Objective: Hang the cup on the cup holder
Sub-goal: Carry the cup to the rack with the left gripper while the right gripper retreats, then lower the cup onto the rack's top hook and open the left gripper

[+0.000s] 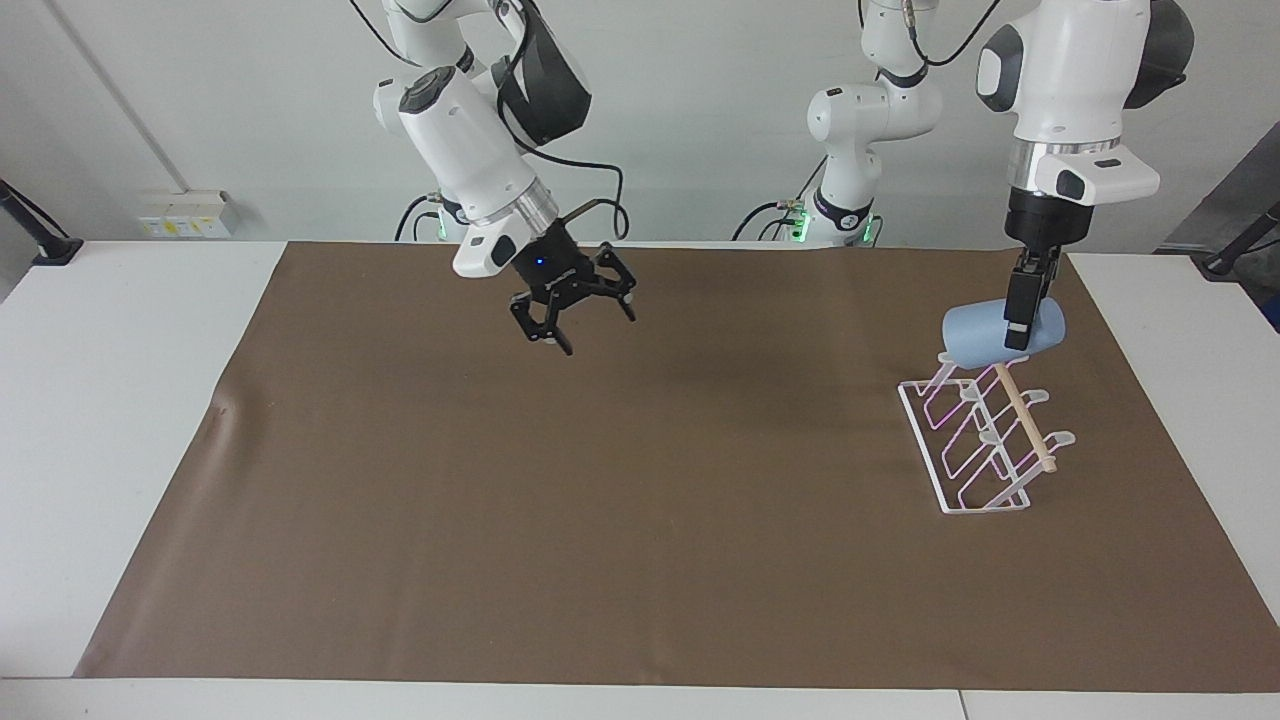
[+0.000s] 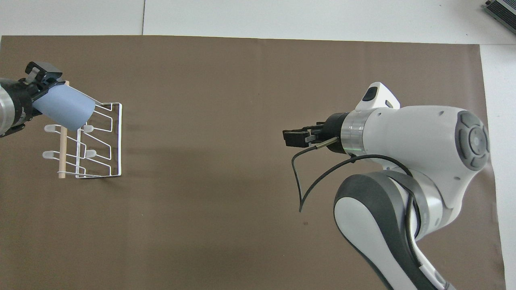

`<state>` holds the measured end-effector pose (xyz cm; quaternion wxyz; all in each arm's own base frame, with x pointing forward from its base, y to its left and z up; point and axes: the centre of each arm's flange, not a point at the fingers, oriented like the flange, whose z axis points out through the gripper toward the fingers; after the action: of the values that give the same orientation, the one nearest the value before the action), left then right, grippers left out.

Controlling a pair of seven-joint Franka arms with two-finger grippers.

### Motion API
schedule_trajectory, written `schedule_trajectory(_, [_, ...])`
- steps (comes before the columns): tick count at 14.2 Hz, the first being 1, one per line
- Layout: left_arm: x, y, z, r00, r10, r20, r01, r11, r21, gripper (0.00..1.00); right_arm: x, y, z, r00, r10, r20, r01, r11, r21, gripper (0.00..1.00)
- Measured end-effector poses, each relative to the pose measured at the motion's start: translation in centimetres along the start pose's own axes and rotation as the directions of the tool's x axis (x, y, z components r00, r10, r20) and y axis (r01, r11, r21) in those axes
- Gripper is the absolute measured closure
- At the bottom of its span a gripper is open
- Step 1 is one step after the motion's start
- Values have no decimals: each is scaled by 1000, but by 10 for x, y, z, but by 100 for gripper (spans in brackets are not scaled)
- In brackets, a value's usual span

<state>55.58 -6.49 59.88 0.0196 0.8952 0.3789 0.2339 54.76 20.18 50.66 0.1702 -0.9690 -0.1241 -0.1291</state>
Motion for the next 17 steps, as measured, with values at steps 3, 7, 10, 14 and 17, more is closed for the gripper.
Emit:
schedule_trajectory(3, [-3, 9, 38, 994, 95, -50, -93, 995, 34, 22, -8, 72, -13, 995, 31, 95, -17, 990, -143, 0])
schedule_trajectory(7, [-4, 13, 75, 979, 186, -89, -179, 981, 78, 22, -24, 155, -37, 979, 121, 167, -71, 958, -279, 4])
schedule_trajectory(10, [-5, 15, 90, 976, 199, -89, -193, 979, 71, 22, -33, 176, -46, 965, 186, 186, -114, 934, -340, 8])
schedule_trajectory(14, [-10, 11, 110, 973, 216, -83, -210, 975, 71, 22, -34, 179, -55, 964, 206, 170, -123, 906, -404, 6])
schedule_trajectory(17, [-11, 11, 111, 967, 235, -96, -228, 971, 77, 22, -35, 183, -60, 964, 212, 163, -129, 902, -412, 26])
